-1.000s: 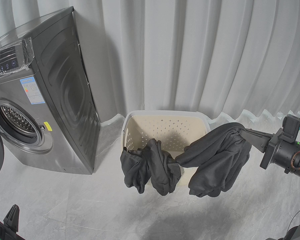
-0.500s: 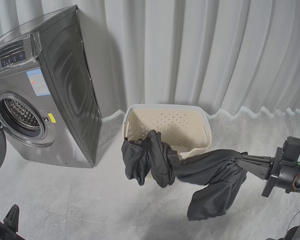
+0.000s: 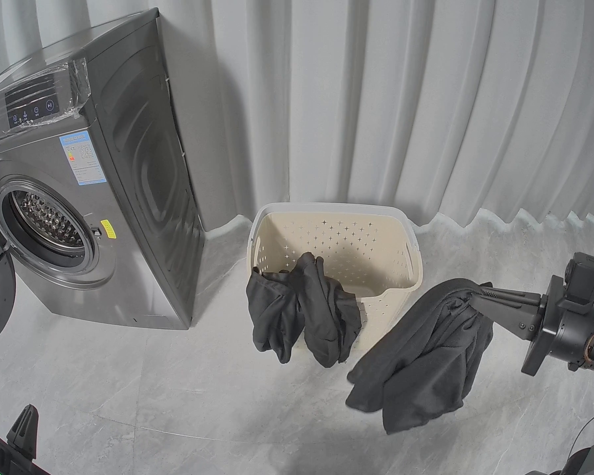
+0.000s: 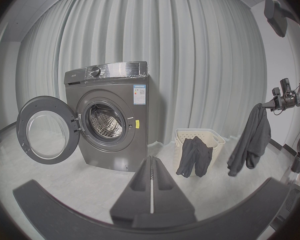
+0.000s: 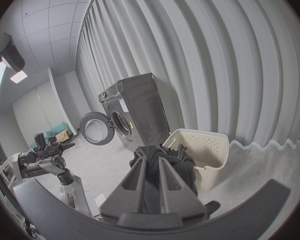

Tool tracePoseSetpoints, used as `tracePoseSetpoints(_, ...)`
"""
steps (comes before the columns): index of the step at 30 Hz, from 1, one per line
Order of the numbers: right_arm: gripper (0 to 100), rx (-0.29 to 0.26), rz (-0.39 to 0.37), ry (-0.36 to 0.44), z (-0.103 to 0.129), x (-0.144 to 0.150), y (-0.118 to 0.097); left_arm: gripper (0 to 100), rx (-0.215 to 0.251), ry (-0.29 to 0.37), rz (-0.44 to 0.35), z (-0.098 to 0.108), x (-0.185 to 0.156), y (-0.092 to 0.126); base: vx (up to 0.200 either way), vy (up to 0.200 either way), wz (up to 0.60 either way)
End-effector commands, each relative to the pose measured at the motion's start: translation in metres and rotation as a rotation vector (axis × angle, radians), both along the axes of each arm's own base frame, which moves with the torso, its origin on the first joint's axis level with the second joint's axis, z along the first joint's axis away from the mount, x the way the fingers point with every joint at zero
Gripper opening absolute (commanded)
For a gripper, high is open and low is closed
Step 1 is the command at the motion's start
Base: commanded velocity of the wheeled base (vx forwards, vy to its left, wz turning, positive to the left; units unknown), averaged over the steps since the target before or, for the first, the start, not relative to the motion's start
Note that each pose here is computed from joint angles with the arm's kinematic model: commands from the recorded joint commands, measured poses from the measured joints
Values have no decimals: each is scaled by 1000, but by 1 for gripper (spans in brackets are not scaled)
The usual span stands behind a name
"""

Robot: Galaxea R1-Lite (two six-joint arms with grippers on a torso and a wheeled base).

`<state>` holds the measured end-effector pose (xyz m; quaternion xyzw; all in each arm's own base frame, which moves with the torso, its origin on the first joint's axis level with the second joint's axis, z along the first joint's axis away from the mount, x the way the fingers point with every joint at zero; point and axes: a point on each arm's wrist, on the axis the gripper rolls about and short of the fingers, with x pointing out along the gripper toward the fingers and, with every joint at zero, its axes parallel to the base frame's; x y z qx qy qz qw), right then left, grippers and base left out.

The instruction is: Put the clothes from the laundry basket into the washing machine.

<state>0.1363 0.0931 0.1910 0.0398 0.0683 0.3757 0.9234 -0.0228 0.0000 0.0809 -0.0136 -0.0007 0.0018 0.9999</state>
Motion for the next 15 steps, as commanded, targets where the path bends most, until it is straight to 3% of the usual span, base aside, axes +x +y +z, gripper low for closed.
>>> tracePoseSetpoints(1,0,4,-14,-4,3,4,1,0,0,-2,1,-5,0,0,0,200,0)
tracePoseSetpoints(15,0,28,-32,2,7,5,3,0,-2,-2,1,-5,0,0,0,200,0)
